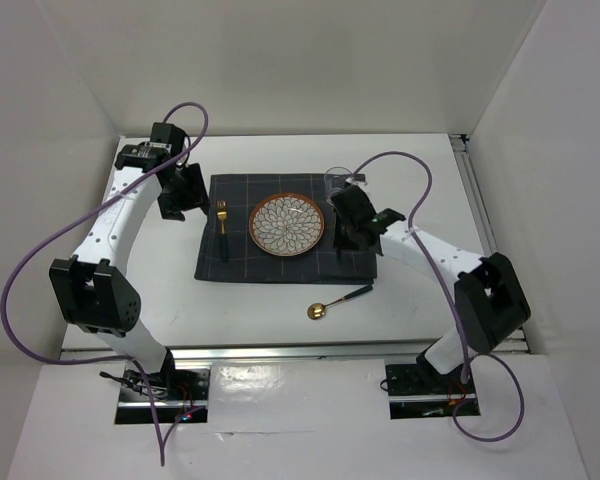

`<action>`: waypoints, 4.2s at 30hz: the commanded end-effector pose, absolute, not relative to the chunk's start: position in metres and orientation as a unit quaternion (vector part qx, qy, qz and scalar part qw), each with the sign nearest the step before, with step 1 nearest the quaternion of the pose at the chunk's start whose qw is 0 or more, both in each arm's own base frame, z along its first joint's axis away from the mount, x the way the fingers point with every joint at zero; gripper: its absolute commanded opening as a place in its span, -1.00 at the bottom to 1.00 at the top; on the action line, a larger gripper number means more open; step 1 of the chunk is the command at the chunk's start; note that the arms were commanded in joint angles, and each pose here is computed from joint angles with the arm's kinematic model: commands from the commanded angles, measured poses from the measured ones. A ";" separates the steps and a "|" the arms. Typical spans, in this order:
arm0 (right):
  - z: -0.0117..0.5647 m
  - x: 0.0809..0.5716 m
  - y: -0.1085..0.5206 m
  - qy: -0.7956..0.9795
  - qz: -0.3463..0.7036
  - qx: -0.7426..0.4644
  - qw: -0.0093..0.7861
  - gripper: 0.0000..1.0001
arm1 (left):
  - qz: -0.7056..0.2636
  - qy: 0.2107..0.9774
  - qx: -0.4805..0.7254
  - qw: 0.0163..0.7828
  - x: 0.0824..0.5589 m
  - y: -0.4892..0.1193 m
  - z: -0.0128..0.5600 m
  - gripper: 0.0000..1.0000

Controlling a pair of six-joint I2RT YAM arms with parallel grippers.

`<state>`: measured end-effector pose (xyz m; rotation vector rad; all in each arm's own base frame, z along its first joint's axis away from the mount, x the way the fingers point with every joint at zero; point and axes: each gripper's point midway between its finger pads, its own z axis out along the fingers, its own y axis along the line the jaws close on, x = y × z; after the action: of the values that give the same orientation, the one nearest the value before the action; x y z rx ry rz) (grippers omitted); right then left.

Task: Set the dinner table for one person

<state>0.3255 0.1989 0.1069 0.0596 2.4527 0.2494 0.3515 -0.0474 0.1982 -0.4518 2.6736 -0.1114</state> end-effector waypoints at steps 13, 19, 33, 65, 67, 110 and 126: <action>0.064 0.363 0.199 0.951 0.046 0.054 0.300 -1.00 | -0.046 0.956 -0.172 0.231 0.350 -0.043 0.209 0.42; 0.052 0.366 0.199 0.952 0.041 0.040 0.300 -0.04 | -0.046 0.956 -0.172 0.231 0.350 -0.043 0.209 0.42; 0.115 0.310 0.165 0.952 0.064 0.010 0.299 0.34 | -0.051 0.955 -0.167 0.239 0.353 -0.045 0.215 0.42; 0.065 0.245 0.185 0.764 0.068 -0.563 0.307 0.19 | -0.054 0.958 -0.166 0.228 0.344 -0.046 0.209 0.39; 0.053 0.234 0.183 0.762 0.082 -0.573 0.290 0.19 | -0.055 0.957 -0.165 0.233 0.347 -0.046 0.210 0.39; 0.109 0.220 0.190 0.752 0.119 -0.557 0.331 -1.00 | -0.053 0.957 -0.170 0.229 0.344 -0.043 0.202 0.39; 0.117 0.310 0.192 0.916 0.036 -0.203 0.345 -1.00 | -0.060 0.955 -0.168 0.238 0.350 -0.045 0.211 0.39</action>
<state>0.2886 0.1890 0.1192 -0.7703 2.3135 0.1333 0.3447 -0.0441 0.1930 -0.4667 2.6690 -0.1332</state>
